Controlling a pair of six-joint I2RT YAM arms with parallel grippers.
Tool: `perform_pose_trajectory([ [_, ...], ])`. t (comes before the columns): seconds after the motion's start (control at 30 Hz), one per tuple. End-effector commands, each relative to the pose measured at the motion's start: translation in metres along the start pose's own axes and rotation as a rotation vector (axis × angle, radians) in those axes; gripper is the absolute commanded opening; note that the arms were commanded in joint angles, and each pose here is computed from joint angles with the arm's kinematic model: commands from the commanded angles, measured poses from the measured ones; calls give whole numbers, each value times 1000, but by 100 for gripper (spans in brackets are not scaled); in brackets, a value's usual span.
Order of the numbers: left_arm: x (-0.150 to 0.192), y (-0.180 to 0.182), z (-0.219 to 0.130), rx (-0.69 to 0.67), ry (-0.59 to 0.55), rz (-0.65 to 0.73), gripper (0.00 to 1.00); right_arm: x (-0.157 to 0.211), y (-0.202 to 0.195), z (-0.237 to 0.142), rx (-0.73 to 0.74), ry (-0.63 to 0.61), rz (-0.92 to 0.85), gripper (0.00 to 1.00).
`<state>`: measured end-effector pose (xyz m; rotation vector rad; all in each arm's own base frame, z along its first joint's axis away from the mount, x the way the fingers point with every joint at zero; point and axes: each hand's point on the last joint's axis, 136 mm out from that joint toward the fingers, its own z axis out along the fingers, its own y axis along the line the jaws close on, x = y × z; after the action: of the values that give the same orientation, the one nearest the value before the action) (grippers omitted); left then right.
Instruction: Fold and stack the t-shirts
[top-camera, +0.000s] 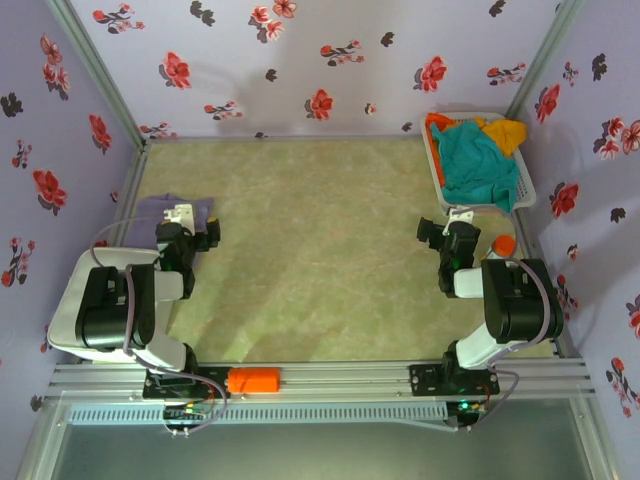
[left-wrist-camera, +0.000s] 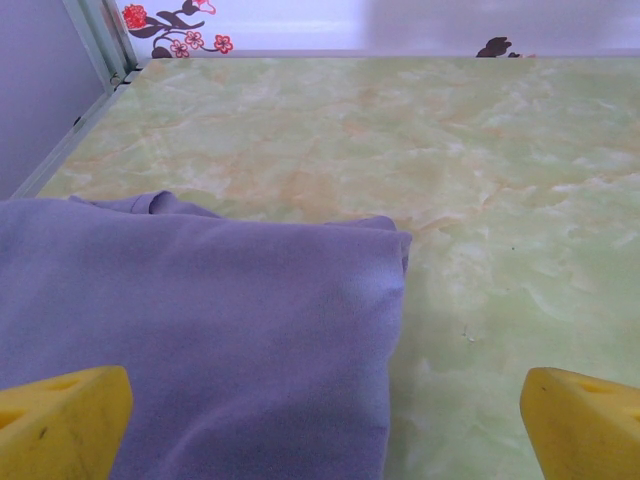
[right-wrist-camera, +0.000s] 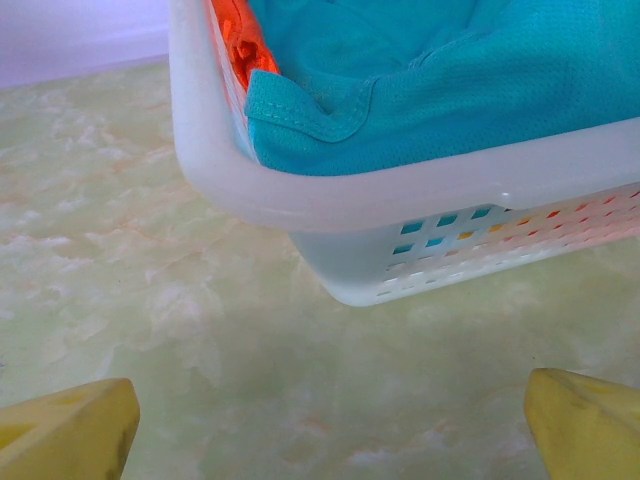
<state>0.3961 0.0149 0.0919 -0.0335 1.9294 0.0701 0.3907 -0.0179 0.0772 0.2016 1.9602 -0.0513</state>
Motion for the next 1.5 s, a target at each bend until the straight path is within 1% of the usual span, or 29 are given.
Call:
perform_pose_trajectory([
  [0.0, -4, -7, 0, 18, -12, 27, 100, -14, 3, 0, -18, -35, -9, 99],
  [0.07, -10, -13, -6, 18, -28, 64, 100, -22, 7, -6, -43, -37, -26, 99],
  [0.13, -17, -14, -12, -9, -34, 86, 100, -29, 6, -12, -35, -31, -20, 99],
  [0.27, -40, -22, -25, -28, -11, 123, 100, -53, 2, -28, -5, -18, 17, 99],
  [0.33, -52, -23, -31, -33, -11, 80, 100, -67, -1, -35, 19, -13, 40, 99],
  [0.4, -64, -26, -39, -24, -18, 1, 98, -85, -12, -42, 89, -12, 87, 99],
  [0.47, -72, -31, -45, -10, -3, -33, 96, -97, -24, -48, 175, 19, 148, 99],
  [0.5, -75, -34, -48, -1, 13, -44, 96, -105, -26, -49, 196, 42, 170, 99],
  [0.57, -76, -39, -55, 9, 54, -75, 95, -119, -25, -51, 212, 96, 202, 99],
  [0.67, -68, -45, -62, 42, 141, -134, 95, -137, -27, -53, 265, 199, 304, 99],
  [0.73, -63, -52, -70, 71, 199, -177, 95, -147, -25, -48, 283, 264, 342, 99],
  [0.8, -59, -62, -80, 111, 249, -215, 92, -155, -18, -38, 265, 321, 346, 99],
  [0.9, -57, -75, -96, 166, 284, -246, 90, -157, -13, -20, 251, 379, 352, 99],
  [1.0, -54, -82, -113, 198, 321, -262, 89, -155, -15, -3, 261, 412, 366, 99],
  [1.13, -44, -89, -131, 241, 389, -280, 88, -143, -36, 13, 322, 463, 425, 99],
  [1.2, -39, -91, -138, 253, 405, -284, 87, -133, -47, 22, 345, 489, 452, 98],
  [1.3, -32, -92, -146, 268, 417, -292, 87, -123, -59, 30, 379, 509, 446, 97],
  [1.47, -23, -92, -153, 272, 436, -303, 87, -107, -68, 44, 403, 522, 453, 83],
])
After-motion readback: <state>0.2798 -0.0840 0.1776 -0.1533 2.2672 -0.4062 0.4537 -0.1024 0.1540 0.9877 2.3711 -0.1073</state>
